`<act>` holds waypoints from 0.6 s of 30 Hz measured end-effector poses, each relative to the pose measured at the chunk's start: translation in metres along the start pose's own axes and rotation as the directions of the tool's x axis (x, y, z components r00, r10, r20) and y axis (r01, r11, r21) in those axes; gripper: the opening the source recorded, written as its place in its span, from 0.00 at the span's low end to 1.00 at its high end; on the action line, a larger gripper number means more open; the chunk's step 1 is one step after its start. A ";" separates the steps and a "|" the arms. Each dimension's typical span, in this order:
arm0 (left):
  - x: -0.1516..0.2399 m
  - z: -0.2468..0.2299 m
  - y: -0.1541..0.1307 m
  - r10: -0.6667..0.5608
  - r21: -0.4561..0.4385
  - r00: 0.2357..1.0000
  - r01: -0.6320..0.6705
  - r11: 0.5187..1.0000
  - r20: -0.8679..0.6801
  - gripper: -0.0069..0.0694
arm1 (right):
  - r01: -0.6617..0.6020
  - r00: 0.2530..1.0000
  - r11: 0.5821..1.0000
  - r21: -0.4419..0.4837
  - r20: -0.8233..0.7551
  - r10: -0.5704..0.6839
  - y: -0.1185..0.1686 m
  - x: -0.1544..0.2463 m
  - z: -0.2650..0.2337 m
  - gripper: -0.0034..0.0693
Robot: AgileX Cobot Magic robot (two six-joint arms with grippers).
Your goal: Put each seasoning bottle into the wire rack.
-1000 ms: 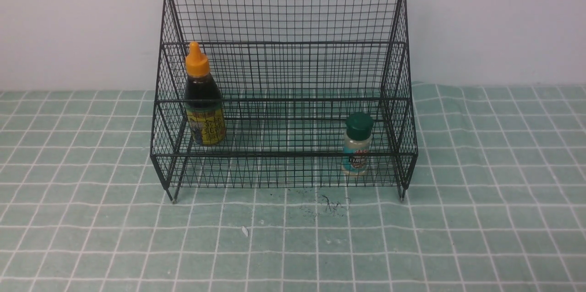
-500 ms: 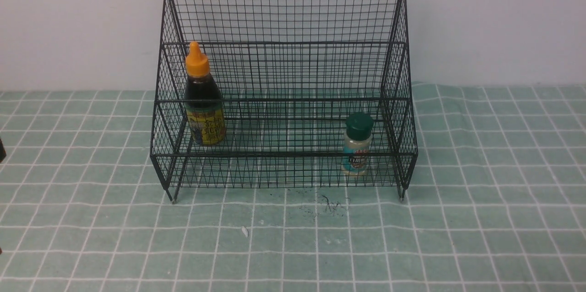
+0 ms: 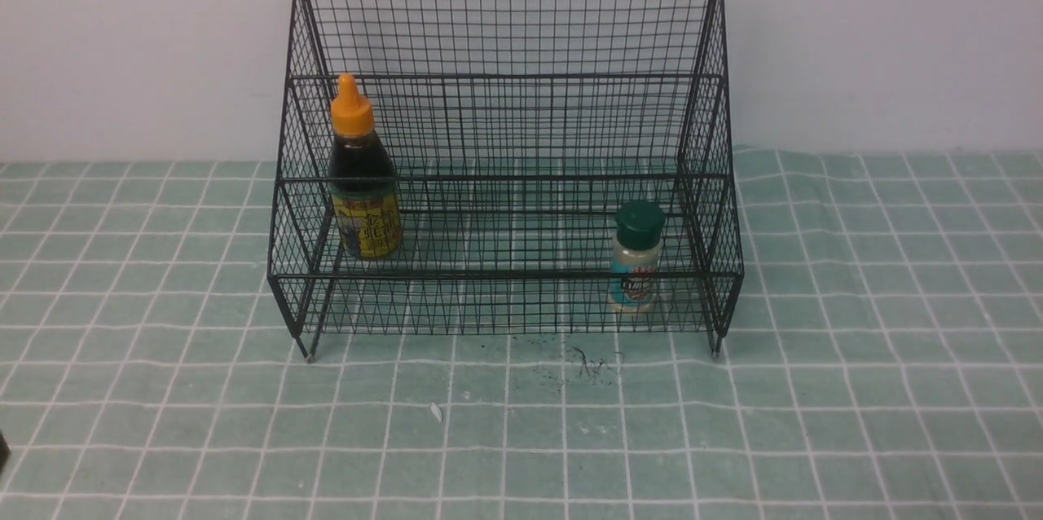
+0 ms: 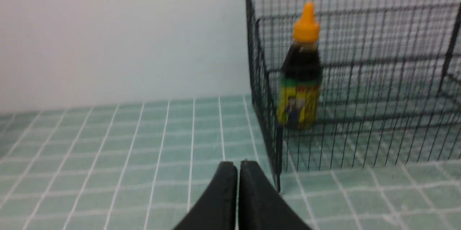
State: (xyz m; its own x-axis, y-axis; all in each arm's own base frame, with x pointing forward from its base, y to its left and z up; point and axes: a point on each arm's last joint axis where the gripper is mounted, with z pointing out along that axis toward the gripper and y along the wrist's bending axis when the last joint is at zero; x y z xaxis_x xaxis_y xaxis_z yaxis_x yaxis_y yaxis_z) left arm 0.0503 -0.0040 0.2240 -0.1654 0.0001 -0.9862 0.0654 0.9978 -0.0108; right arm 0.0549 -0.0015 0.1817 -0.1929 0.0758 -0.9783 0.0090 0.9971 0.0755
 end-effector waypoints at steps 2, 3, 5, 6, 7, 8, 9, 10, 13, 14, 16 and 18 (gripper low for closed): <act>0.030 0.007 0.001 -0.003 -0.008 0.998 0.002 1.000 -0.062 0.08 | 0.001 1.000 1.000 0.000 0.000 -0.001 0.000 0.000 0.000 0.03; 0.033 0.007 0.001 -0.003 -0.009 0.998 0.002 1.000 -0.070 0.08 | 0.001 1.000 1.000 0.000 0.000 -0.001 0.000 0.000 0.000 0.03; 0.050 0.011 0.001 -0.004 -0.011 0.992 0.002 1.000 -0.125 0.08 | 0.003 1.000 1.000 0.000 -0.001 -0.003 0.000 0.000 0.000 0.03; 0.051 0.011 0.001 -0.004 -0.012 0.991 0.003 1.000 -0.134 0.08 | 0.003 1.000 1.000 0.000 -0.001 -0.003 0.000 0.000 0.000 0.03; 0.052 0.011 0.001 -0.004 -0.012 0.991 0.003 1.000 -0.136 0.08 | 0.004 1.000 1.000 0.000 -0.001 -0.004 0.000 0.000 0.000 0.03; 0.052 0.011 0.001 -0.004 -0.012 0.991 0.003 1.000 -0.136 0.08 | 0.004 1.000 1.000 0.001 -0.002 -0.004 0.000 0.000 0.000 0.03; 0.052 0.011 0.001 -0.004 -0.012 0.991 0.003 1.000 -0.137 0.08 | 0.004 1.000 1.000 0.001 -0.002 -0.004 0.000 0.000 0.000 0.03; 0.052 0.011 0.001 -0.004 -0.012 0.991 0.003 1.000 -0.137 0.08 | 0.004 1.000 1.000 0.001 -0.002 -0.004 0.000 0.000 0.000 0.03; 0.052 0.011 0.001 -0.004 -0.012 0.991 0.003 1.000 -0.137 0.08 | 0.004 1.000 1.000 0.001 -0.002 -0.004 0.000 0.000 0.000 0.03; 0.052 0.011 0.001 -0.004 -0.012 0.991 0.003 1.000 -0.137 0.08 | 0.004 1.000 1.000 0.001 -0.002 -0.004 0.000 0.000 0.000 0.03; 0.052 0.011 0.001 -0.004 -0.012 0.991 0.003 1.000 -0.137 0.08 | 0.004 1.000 1.000 0.001 -0.002 -0.004 0.000 0.000 0.000 0.03; 0.052 0.011 0.001 -0.004 -0.012 0.991 0.003 1.000 -0.137 0.08 | 0.004 1.000 1.000 0.001 -0.002 -0.004 0.000 0.000 0.000 0.03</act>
State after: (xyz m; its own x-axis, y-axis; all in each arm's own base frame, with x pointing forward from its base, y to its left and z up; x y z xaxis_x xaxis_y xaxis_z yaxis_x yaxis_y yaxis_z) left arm 0.0525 -0.0035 0.1709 -0.2990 0.0049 -0.9542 0.0532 0.9985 -0.0115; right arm 0.0548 -0.0015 0.1815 -0.1947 0.0718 -0.9782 0.0087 0.9974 0.0714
